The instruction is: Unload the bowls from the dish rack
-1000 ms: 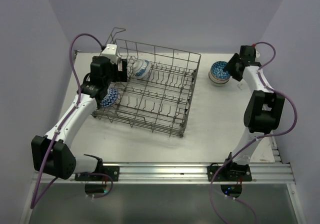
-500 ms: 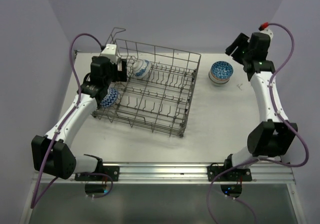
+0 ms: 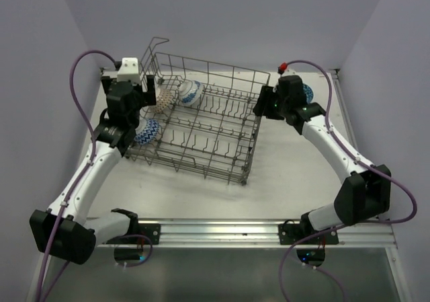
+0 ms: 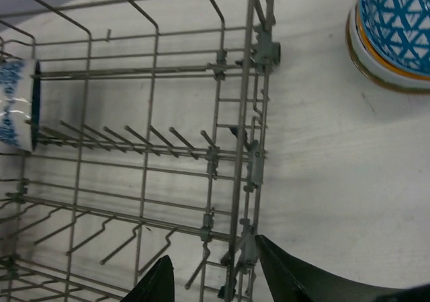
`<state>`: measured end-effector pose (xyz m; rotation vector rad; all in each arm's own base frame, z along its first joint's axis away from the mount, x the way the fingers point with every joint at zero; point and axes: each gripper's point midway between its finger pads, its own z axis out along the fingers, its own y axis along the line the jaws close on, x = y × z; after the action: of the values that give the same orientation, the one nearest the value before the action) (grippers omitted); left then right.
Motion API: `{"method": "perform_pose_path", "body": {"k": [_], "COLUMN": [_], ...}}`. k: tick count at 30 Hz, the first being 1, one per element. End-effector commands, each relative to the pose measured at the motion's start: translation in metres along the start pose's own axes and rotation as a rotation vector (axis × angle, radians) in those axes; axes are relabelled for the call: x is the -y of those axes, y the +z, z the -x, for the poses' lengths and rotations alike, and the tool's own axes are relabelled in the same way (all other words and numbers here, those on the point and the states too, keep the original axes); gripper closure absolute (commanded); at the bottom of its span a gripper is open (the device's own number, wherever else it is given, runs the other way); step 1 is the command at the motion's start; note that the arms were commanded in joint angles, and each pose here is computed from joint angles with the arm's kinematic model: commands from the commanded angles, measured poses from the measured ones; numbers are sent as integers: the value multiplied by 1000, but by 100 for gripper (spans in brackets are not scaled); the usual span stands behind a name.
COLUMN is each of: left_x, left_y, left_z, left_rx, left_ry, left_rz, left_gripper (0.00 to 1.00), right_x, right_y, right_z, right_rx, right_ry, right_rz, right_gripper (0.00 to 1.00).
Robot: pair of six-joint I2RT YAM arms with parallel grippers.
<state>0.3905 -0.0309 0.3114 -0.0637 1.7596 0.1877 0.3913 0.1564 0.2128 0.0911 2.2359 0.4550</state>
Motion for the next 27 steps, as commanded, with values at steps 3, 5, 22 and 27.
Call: {"method": "perform_pose_path", "body": {"k": [3,5,22,27], "left_x": [-26,-25,-1,-1], "left_y": [-11,-9,-20,-21], "left_z": [20,16,-22,-22], "left_rx": [106,95,-1,2], "left_ry": [4,17,12,13], "left_rz": [117,120,37,34], "left_gripper": [0,0,0,0], "right_x": [25,26,5,3], "right_y": [-6,-3,44,41], "right_z": [-26,-38,-26,-17], "right_rx": [-16,-29,-84,-95], "right_ry": [-37,-32,-373,-390], "right_rz": [-121,-96,67,62], "right_gripper": [43,43,100,75]}}
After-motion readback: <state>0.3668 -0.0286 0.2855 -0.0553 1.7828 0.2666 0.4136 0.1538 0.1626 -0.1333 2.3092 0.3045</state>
